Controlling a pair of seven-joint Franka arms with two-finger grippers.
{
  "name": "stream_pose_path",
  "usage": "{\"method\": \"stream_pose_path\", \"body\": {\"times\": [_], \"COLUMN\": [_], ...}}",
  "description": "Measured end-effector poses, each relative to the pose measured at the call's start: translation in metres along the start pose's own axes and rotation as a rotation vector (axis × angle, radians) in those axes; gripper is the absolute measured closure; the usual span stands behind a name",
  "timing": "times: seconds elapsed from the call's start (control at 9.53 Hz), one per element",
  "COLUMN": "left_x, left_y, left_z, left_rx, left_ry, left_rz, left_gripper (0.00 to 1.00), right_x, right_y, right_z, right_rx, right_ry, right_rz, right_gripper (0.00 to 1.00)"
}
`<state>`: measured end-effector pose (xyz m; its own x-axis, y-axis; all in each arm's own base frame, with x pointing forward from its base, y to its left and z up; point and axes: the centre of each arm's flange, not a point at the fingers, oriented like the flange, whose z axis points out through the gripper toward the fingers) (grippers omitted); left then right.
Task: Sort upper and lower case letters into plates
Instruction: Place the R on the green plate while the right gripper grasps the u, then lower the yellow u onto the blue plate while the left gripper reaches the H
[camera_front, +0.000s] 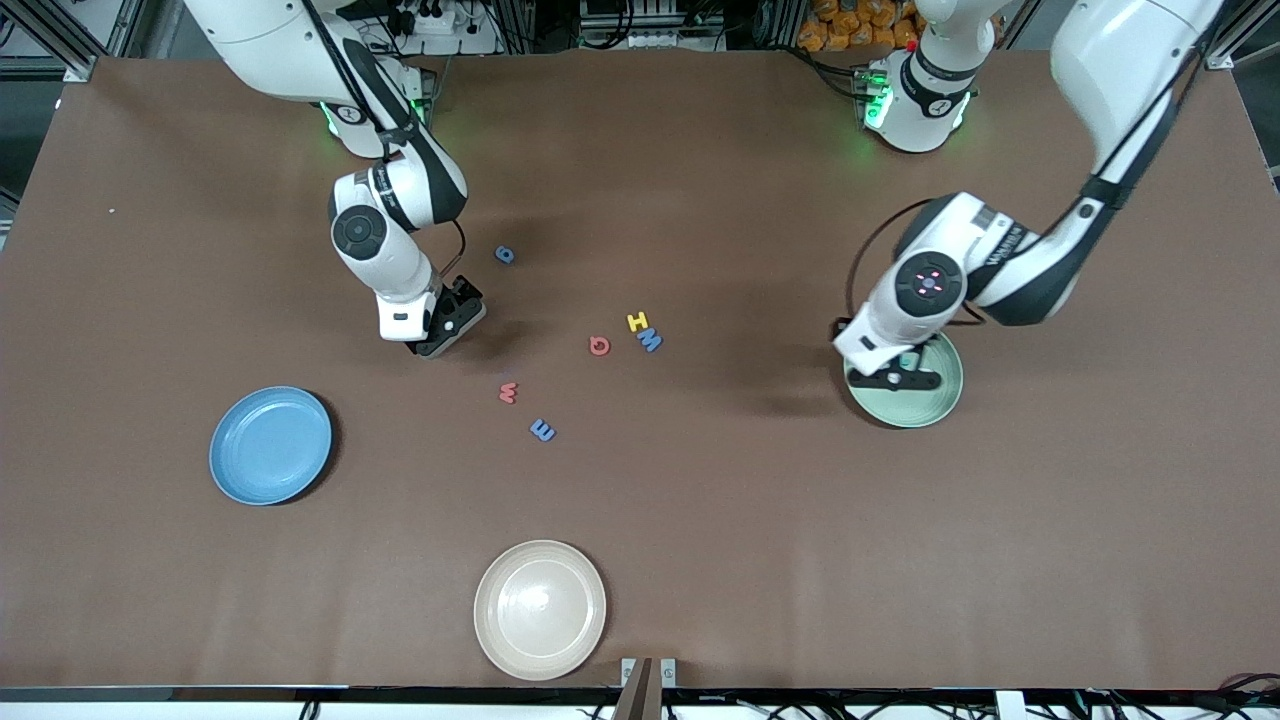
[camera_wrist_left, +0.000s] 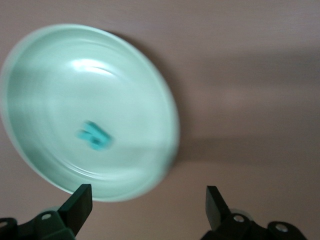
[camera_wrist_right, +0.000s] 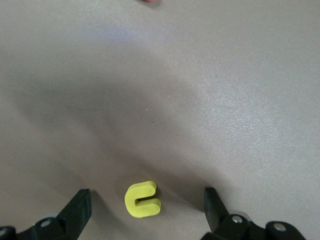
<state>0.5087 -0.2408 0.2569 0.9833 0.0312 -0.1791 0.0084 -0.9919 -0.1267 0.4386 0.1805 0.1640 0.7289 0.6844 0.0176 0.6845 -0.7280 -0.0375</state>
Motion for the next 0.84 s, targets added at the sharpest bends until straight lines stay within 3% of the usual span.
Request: {"method": "stream_pose_path", "body": {"times": [0.1, 0.52, 0.63, 0.84], "left_x": [-0.012, -0.050, -0.052, -0.052], "left_y": [0.035, 0.162, 0.189, 0.239], "left_z": [-0.007, -0.015, -0.011, 0.008], "left_rx": [-0.012, -0.084, -0.095, -0.085], "left_ry": [0.009, -0.002, -0.007, 0.011], "left_rz": [-0.066, -0.301, -0.357, -0.437], "left_gripper": [0.00, 0.00, 0.00, 0.00], "right_x": [0.000, 0.003, 0.004, 0.003], "right_y": [0.000, -0.001, -0.001, 0.002], "right_z": [0.000, -0.006, -0.007, -0.007], "right_rx": [0.000, -0.007, -0.007, -0.008], "right_ry": [0.001, 0.018, 0.019, 0.021], "right_rz": [-0.002, -0.008, -0.009, -0.002], "right_gripper": [0.01, 0.60, 0.67, 0.67]}}
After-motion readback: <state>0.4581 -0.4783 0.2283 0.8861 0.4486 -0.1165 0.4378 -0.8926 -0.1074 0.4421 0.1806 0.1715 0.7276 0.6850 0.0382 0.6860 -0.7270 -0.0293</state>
